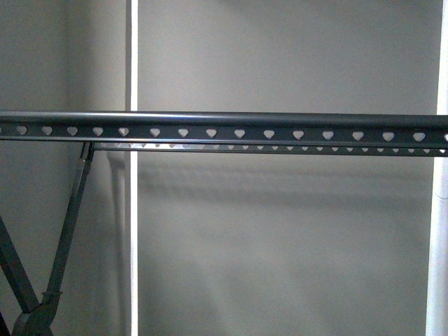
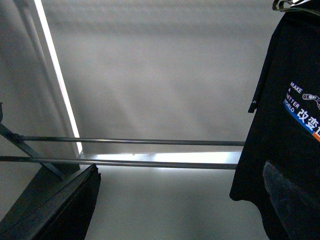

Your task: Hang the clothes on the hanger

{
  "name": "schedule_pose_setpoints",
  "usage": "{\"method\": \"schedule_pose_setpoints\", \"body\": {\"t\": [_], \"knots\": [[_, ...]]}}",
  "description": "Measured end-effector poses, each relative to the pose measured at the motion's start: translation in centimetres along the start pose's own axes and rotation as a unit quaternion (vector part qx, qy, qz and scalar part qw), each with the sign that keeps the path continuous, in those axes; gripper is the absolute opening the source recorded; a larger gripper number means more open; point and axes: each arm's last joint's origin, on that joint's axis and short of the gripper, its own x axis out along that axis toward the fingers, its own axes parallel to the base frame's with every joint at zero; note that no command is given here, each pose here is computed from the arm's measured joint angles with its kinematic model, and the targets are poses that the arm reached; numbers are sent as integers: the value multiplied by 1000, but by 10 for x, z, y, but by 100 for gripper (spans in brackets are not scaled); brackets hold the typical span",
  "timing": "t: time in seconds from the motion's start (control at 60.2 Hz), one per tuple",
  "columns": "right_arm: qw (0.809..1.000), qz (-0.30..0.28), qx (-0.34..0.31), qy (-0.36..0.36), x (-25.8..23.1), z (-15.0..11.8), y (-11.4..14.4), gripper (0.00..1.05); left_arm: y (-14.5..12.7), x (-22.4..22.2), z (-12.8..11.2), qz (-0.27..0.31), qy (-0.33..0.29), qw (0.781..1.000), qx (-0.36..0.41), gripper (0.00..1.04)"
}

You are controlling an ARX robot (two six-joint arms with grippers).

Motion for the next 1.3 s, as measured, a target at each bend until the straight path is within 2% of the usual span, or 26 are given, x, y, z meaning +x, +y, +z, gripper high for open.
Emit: {"method": "schedule_pose_setpoints", "body": {"t": [0.133, 0.316, 0.482, 0.565, 0.631, 0.715, 0.748, 0.764, 0.798, 0.831, 0.931, 0.947, 1.014, 1.047, 1.08, 1.196, 1.263, 1.296], "knots": [[1000, 0, 0, 0, 0, 0, 0, 97, 5, 0, 1, 7, 6, 999, -32, 18], [1000, 0, 0, 0, 0, 0, 0, 97, 11, -11, -3, -1, 31, 999, -37, 12], [1000, 0, 0, 0, 0, 0, 0, 97, 9, -30, -18, -48, 92, 994, 25, 10], [1000, 0, 0, 0, 0, 0, 0, 97, 3, -45, -33, -101, 144, 980, 94, 9], [1000, 0, 0, 0, 0, 0, 0, 97, -3, -67, -56, -184, 206, 943, 186, 9], [1000, 0, 0, 0, 0, 0, 0, 97, -8, -98, -78, -282, 254, 872, 308, 9], [1000, 0, 0, 0, 0, 0, 0, 97, -9, -105, -80, -303, 263, 856, 325, 9], [1000, 0, 0, 0, 0, 0, 0, 97, -9, -111, -83, -327, 268, 835, 351, 9], [1000, 0, 0, 0, 0, 0, 0, 97, -10, -117, -84, -348, 277, 817, 366, 9], [1000, 0, 0, 0, 0, 0, 0, 97, -10, -126, -87, -382, 282, 783, 401, 9], [1000, 0, 0, 0, 0, 0, 0, 97, -9, -142, -93, -443, 284, 704, 477, 9], [1000, 0, 0, 0, 0, 0, 0, 97, -9, -143, -93, -448, 283, 695, 486, 9], [1000, 0, 0, 0, 0, 0, 0, 97, -6, -149, -97, -478, 273, 628, 550, 9], [1000, 0, 0, 0, 0, 0, 0, 97, -5, -149, -98, -479, 274, 617, 561, 9], [1000, 0, 0, 0, 0, 0, 0, 97, -4, -151, -99, -486, 264, 591, 587, 9], [1000, 0, 0, 0, 0, 0, 0, 97, -4, -150, -100, -488, 230, 541, 645, 9], [1000, 0, 0, 0, 0, 0, 0, 97, -8, -147, -100, -481, 160, 494, 706, 9], [1000, 0, 0, 0, 0, 0, 0, 97, -13, -143, -98, -474, 107, 460, 744, 9]]}}
